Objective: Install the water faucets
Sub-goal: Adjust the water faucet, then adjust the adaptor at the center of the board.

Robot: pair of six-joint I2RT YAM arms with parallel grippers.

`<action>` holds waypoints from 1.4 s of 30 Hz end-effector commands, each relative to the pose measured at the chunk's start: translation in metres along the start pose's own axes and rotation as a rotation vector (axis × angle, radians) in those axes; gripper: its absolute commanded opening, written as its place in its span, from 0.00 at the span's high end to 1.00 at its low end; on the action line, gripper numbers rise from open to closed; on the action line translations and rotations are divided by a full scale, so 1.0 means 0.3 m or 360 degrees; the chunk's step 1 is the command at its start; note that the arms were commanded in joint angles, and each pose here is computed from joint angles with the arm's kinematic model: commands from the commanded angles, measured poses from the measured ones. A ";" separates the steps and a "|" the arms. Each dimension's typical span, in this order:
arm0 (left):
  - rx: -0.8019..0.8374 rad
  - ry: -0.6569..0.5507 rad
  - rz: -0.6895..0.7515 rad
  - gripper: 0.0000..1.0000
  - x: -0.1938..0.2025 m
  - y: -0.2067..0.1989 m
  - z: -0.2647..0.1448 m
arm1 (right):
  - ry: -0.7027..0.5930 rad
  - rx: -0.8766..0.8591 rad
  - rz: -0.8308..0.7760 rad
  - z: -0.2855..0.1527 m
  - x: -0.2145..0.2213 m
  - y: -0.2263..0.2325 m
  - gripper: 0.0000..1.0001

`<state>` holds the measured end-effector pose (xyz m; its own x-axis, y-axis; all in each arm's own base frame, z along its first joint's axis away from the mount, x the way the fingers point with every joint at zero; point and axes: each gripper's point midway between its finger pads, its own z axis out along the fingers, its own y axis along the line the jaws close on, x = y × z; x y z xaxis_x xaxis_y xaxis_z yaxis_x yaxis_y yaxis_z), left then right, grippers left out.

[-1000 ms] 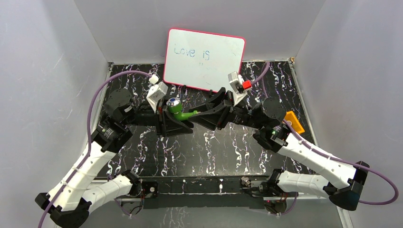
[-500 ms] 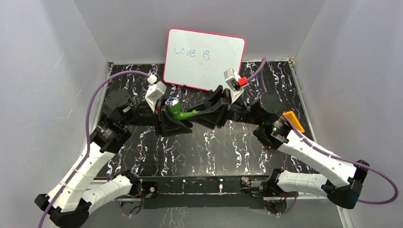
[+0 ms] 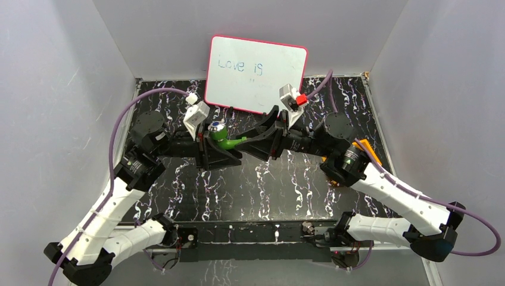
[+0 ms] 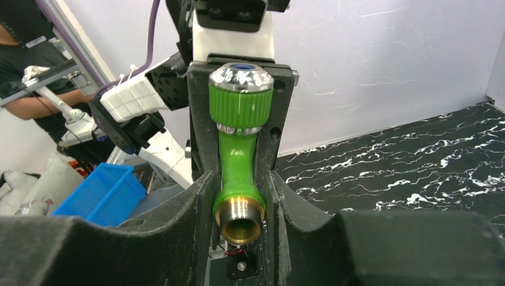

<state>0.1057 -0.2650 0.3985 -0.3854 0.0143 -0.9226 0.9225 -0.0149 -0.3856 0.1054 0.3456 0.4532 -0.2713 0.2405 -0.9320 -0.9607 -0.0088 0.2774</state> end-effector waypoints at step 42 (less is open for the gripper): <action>-0.0023 0.0021 0.0067 1.00 0.005 0.006 0.002 | -0.0014 -0.0101 -0.0092 -0.105 -0.017 0.114 0.68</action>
<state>0.1075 -0.2643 0.3889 -0.3730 0.0383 -0.9271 0.9278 0.0108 -0.3728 0.1041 0.3122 0.4382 -0.2517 0.2185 -0.9428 -0.9521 0.1190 0.2817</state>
